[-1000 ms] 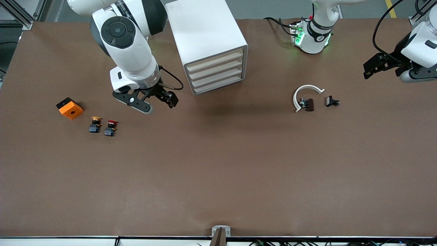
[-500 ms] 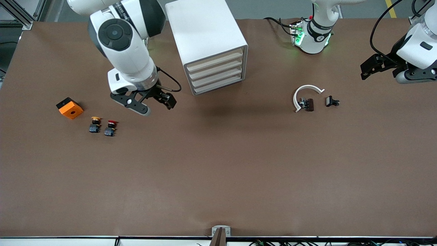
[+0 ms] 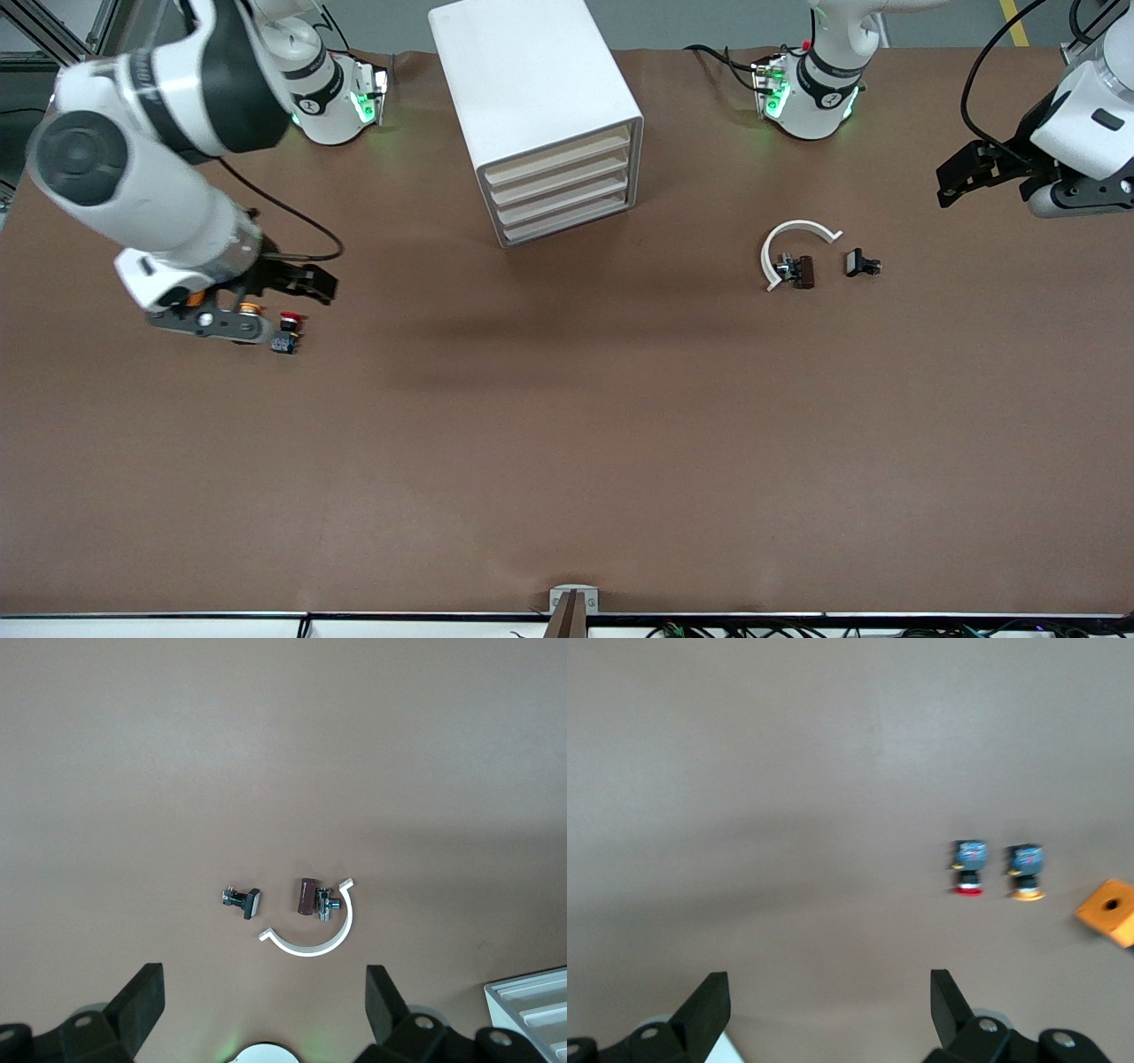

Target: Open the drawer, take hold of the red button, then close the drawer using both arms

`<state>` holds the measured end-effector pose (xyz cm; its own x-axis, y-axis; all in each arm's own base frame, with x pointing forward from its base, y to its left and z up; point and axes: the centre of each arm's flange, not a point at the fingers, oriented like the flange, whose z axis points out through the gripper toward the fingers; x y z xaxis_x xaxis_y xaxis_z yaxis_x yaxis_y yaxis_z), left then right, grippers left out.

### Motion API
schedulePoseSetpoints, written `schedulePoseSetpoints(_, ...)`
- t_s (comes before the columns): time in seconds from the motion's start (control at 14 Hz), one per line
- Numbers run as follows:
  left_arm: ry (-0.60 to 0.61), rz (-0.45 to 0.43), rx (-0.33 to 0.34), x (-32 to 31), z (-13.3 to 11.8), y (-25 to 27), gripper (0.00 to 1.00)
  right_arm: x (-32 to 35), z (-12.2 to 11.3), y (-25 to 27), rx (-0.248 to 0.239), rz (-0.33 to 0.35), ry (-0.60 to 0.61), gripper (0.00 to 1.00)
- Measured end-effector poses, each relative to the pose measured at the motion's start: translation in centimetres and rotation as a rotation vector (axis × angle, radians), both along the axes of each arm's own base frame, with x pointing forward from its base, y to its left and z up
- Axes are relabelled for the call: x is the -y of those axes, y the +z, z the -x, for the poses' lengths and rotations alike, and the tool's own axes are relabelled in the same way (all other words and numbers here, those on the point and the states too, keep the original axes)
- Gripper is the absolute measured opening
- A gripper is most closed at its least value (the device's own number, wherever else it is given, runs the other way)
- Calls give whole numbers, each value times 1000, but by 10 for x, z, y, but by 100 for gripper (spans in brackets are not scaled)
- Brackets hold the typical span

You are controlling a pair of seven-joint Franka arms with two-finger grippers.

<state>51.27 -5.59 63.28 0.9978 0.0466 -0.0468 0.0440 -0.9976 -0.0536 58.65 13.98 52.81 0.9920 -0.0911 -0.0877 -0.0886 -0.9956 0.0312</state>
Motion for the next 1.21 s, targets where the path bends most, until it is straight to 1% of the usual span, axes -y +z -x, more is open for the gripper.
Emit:
schedulePoseSetpoints(0.29,4,0,-1,-2,0,0,100,77,13,51,35,-26,102,100)
schedulePoseSetpoints(0.5,4,0,-1,-2,0,-1,100,123,30,82,65,-33,113,100)
schedulePoseSetpoints(0.64,4,0,-2,-2,0,-1,100,135,38,95,78,-33,101,100)
schedulePoseSetpoints(0.79,4,0,-2,-2,0,-1,100,139,43,102,89,-33,97,100)
schedulePoseSetpoints(1.21,4,0,-2,-2,0,-1,100,144,42,104,105,-31,90,100)
